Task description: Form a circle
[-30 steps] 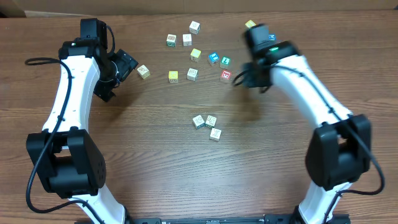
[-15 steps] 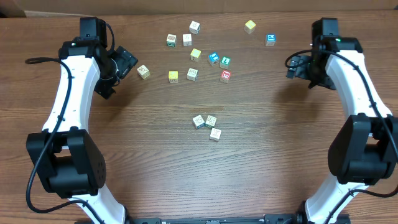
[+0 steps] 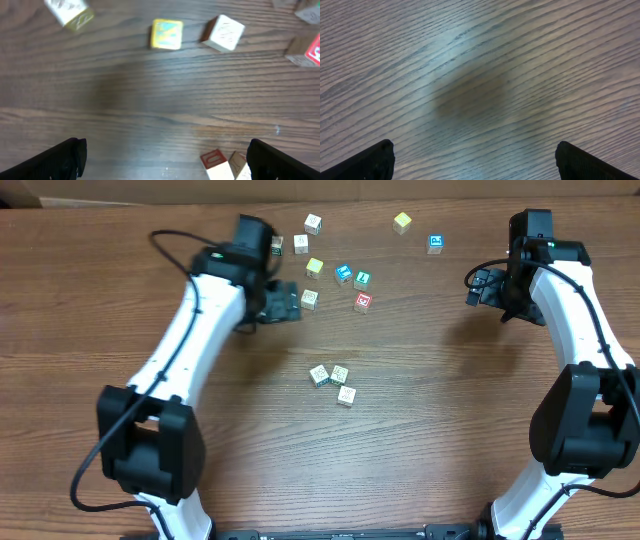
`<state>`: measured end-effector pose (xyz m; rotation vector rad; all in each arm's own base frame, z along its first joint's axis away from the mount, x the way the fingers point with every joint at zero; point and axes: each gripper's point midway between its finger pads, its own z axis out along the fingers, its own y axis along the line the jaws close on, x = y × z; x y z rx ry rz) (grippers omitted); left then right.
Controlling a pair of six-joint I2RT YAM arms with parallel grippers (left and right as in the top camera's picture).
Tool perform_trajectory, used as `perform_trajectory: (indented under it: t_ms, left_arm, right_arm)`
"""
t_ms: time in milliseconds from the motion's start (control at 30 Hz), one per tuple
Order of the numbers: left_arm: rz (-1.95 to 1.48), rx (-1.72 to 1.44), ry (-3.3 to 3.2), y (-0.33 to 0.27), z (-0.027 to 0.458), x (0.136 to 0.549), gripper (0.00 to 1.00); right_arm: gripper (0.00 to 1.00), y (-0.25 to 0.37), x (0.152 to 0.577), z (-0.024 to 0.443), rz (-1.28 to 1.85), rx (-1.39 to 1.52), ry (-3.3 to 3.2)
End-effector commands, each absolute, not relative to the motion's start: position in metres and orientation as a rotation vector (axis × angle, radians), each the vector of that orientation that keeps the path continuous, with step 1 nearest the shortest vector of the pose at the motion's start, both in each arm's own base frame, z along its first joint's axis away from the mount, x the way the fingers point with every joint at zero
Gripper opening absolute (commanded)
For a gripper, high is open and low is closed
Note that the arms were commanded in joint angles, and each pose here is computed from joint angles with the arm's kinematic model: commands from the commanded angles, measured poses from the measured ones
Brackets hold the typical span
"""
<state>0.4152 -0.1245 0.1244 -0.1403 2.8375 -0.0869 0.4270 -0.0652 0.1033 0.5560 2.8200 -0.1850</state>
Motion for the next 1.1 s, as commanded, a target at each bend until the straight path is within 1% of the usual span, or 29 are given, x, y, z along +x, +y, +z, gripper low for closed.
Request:
perform_trajectory:
  t_ms: [0, 133, 300, 367, 400, 433, 500, 533, 667, 900, 1067]
  left_arm:
    - [0.096, -0.036, 2.754, -0.123, 0.132, 0.424, 1.00]
    - [0.048, -0.018, 2.731, -0.137, 0.134, 0.428, 0.99]
    - [0.027, -0.151, 2.740, -0.136, 0.132, 0.424, 1.00]
    - [-0.015, -0.143, 2.755, -0.142, 0.130, 0.422, 1.00]
    - [-0.037, -0.112, 2.765, -0.145, 0.129, 0.421, 0.93]
    - [-0.060, -0.071, 2.777, -0.149, 0.127, 0.419, 0.62]
    - [-0.055, -0.060, 2.790, -0.149, 0.122, 0.418, 0.17]
    - [-0.049, -0.061, 2.799, -0.149, 0.118, 0.418, 0.04]
    - [-0.028, -0.045, 2.863, -0.150, 0.089, 0.417, 0.04]
    - [-0.236, 0.236, 2.978, -0.182, 0.048, 0.405, 0.04]
    - [-0.246, 0.286, 3.040, -0.183, 0.025, 0.397, 0.04]
  right_arm:
    - [1.00, -0.067, 0.434, 0.116, -0.186, 0.561, 2.779]
    - [1.00, -0.067, 0.434, 0.116, -0.186, 0.561, 2.779]
    - [1.00, -0.067, 0.434, 0.116, -0.186, 0.561, 2.779]
    - [1.00, -0.067, 0.434, 0.116, -0.186, 0.561, 2.779]
    - [1.00, -0.067, 0.434, 0.116, -0.186, 0.561, 2.779]
    - [1.00, -0.067, 0.434, 0.116, -0.186, 0.561, 2.779]
    - [1.00, -0.067, 0.434, 0.116, -0.186, 0.561, 2.779]
    - [1.00, -0.067, 0.434, 0.116, -0.186, 0.561, 2.779]
    - [1.00, -0.067, 0.434, 0.116, -0.186, 0.561, 2.779]
    - [1.00, -0.067, 0.434, 0.116, -0.186, 0.561, 2.779]
    - [1.00, -0.067, 0.434, 0.116, -0.186, 0.561, 2.779]
